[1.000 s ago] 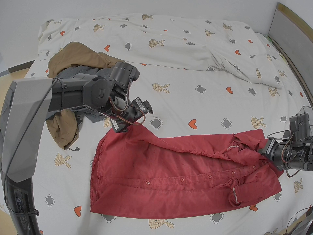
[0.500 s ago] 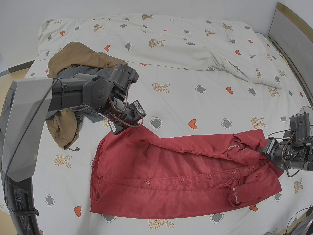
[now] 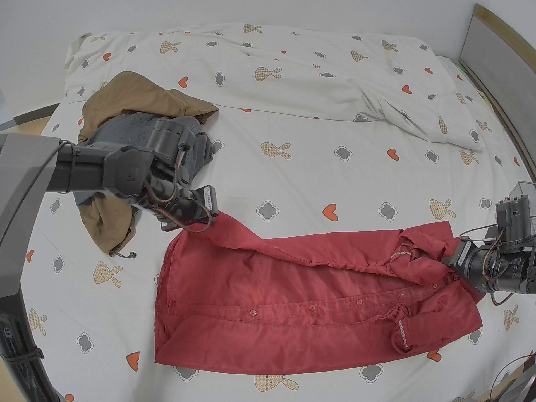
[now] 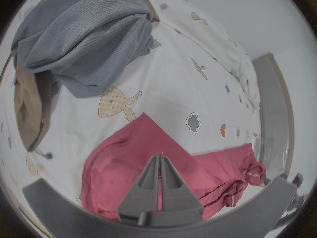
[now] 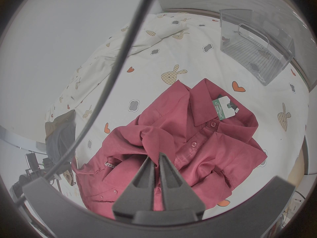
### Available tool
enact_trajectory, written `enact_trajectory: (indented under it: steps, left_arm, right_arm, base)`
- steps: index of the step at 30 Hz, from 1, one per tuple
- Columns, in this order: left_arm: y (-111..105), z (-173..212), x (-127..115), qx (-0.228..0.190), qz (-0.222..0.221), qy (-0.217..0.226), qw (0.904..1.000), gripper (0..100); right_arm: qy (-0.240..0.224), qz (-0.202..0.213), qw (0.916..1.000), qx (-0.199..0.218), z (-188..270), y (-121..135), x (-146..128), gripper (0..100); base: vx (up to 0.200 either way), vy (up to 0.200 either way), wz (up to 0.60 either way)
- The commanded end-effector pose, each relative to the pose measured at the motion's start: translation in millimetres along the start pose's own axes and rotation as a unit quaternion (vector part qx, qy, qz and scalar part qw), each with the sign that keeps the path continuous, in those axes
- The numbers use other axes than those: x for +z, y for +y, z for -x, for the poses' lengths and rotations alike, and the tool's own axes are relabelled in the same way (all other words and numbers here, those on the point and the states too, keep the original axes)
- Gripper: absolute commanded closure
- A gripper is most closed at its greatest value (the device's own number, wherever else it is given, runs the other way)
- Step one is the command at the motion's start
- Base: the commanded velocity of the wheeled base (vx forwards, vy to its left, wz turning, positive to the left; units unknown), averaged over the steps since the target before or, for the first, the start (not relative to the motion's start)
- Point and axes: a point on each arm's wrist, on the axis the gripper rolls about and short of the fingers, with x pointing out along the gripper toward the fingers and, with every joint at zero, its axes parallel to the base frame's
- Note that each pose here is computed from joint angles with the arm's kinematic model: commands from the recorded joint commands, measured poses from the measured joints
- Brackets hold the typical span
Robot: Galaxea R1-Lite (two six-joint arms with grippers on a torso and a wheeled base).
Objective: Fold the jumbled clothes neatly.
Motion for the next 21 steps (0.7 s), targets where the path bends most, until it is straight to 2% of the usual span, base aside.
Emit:
enact_trajectory:
  steps: [1,3,10,15,20,21]
  left_arm:
    - [60.7,22.6,-5.1,-0.059,-0.057,-0.033,0.9961,100]
    - [77.3,25.7,-8.5,-0.094,-0.076,-0.048,0.9915,100]
    - [95.9,41.5,0.0,-0.150,-0.111,-0.070,0.9800,100]
    - [93.9,55.4,4.9,-0.152,-0.114,-0.085,0.9781,100]
    - [97.7,51.7,4.1,-0.149,-0.112,-0.082,0.9791,100]
    - [100.0,48.2,4.0,-0.147,-0.109,-0.078,0.9800,0]
  right_arm:
    - [0.002,0.001,1.0000,0.000,-0.5,-0.2,-1.0,100]
    - [0.002,0.001,1.0000,0.001,-0.4,0.4,-0.9,100]
    - [0.002,0.003,1.0000,0.001,0.0,0.7,-1.3,100]
    - [0.001,0.002,1.0000,0.000,-0.4,0.3,-0.9,100]
    - [0.001,0.004,1.0000,0.003,-0.1,2.3,-1.2,100]
    - [0.001,0.004,1.0000,0.004,0.0,2.6,-0.9,100]
  base:
    - [0.000,0.000,0.00]
    - [0.000,0.000,0.00]
    - [0.000,0.000,0.00]
    - [0.000,0.000,0.00]
    - [0.000,0.000,0.00]
    - [0.000,0.000,0.00]
